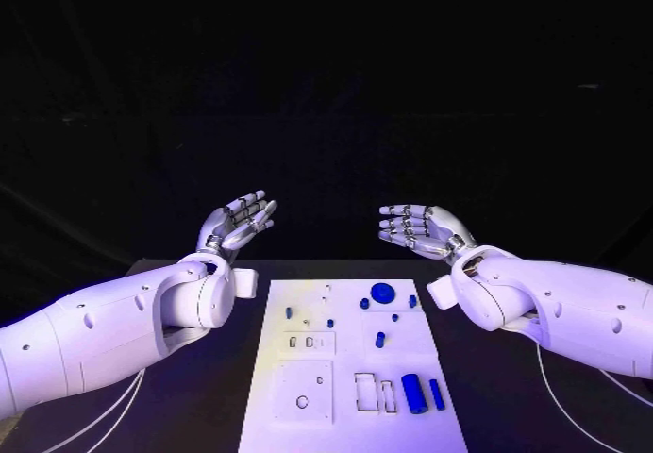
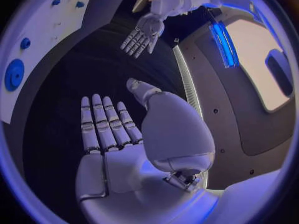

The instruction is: Assemble the parts on the task board

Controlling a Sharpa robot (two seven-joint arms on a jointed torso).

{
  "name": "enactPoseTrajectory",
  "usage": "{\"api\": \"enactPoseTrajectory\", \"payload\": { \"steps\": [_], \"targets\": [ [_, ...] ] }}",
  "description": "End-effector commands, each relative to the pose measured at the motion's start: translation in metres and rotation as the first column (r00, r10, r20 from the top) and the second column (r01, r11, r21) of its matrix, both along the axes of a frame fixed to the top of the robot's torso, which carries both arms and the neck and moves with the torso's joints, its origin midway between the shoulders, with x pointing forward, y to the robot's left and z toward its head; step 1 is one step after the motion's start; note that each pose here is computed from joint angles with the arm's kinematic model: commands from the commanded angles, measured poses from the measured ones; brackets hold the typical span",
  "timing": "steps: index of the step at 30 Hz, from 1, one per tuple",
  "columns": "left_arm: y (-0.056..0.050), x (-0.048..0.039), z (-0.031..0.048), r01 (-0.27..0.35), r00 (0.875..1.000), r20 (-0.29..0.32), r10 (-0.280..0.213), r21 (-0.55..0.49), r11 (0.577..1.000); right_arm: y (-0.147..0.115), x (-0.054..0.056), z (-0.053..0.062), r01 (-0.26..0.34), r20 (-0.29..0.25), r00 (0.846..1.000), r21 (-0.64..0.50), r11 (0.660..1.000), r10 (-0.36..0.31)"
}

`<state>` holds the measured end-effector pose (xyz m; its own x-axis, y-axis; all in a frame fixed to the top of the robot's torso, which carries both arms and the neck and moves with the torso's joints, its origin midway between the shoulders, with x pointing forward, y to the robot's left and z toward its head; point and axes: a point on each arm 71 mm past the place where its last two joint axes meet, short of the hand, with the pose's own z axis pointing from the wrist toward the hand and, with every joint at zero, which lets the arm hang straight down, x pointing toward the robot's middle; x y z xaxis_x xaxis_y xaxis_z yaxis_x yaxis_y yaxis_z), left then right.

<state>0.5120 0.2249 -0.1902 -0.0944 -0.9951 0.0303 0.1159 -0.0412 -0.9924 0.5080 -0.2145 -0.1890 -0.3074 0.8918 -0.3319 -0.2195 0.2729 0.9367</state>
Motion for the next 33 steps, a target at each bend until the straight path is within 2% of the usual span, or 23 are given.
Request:
{"api": "enactPoseTrajectory", "payload": {
  "steps": [1, 5, 11, 16, 17, 18, 23, 26, 33],
  "targets": [
    [-0.007, -0.0022, 0.0043, 0.094, 0.995, 0.030, -0.094, -0.001, 0.996, 0.008, -0.002, 0.005, -0.098, 0.110, 0.986, -0.226, 0.969, 0.125],
    [-0.006, -0.0055, 0.0075, 0.136, 0.990, 0.032, -0.137, 0.016, 0.991, 0.007, 0.001, 0.008, -0.118, 0.119, 0.978, -0.353, 0.928, 0.169],
    [-0.007, -0.0143, 0.0149, 0.193, 0.980, 0.040, -0.194, 0.030, 0.981, 0.006, 0.004, 0.011, -0.111, 0.132, 0.968, -0.530, 0.841, 0.212],
    [-0.008, -0.0252, 0.0249, 0.240, 0.969, 0.046, -0.242, 0.030, 0.970, 0.007, 0.005, 0.013, -0.084, 0.141, 0.958, -0.694, 0.715, 0.249],
    [-0.008, -0.0266, 0.0262, 0.246, 0.968, 0.047, -0.247, 0.029, 0.969, 0.007, 0.005, 0.013, -0.080, 0.141, 0.957, -0.712, 0.698, 0.254],
    [-0.009, -0.0302, 0.0298, 0.259, 0.964, 0.049, -0.260, 0.027, 0.965, 0.009, 0.004, 0.014, -0.070, 0.143, 0.953, -0.751, 0.656, 0.265],
    [-0.010, -0.0389, 0.0411, 0.289, 0.956, 0.056, -0.289, 0.022, 0.957, 0.013, 0.002, 0.017, -0.037, 0.157, 0.943, -0.826, 0.563, 0.293],
    [-0.010, -0.0429, 0.0474, 0.301, 0.951, 0.063, -0.302, 0.020, 0.953, 0.016, 0.001, 0.019, -0.019, 0.167, 0.938, -0.850, 0.526, 0.304],
    [-0.012, -0.0483, 0.0577, 0.319, 0.945, 0.075, -0.320, 0.017, 0.947, 0.023, 0.001, 0.020, 0.001, 0.176, 0.932, -0.876, 0.482, 0.317]
  ]
}}
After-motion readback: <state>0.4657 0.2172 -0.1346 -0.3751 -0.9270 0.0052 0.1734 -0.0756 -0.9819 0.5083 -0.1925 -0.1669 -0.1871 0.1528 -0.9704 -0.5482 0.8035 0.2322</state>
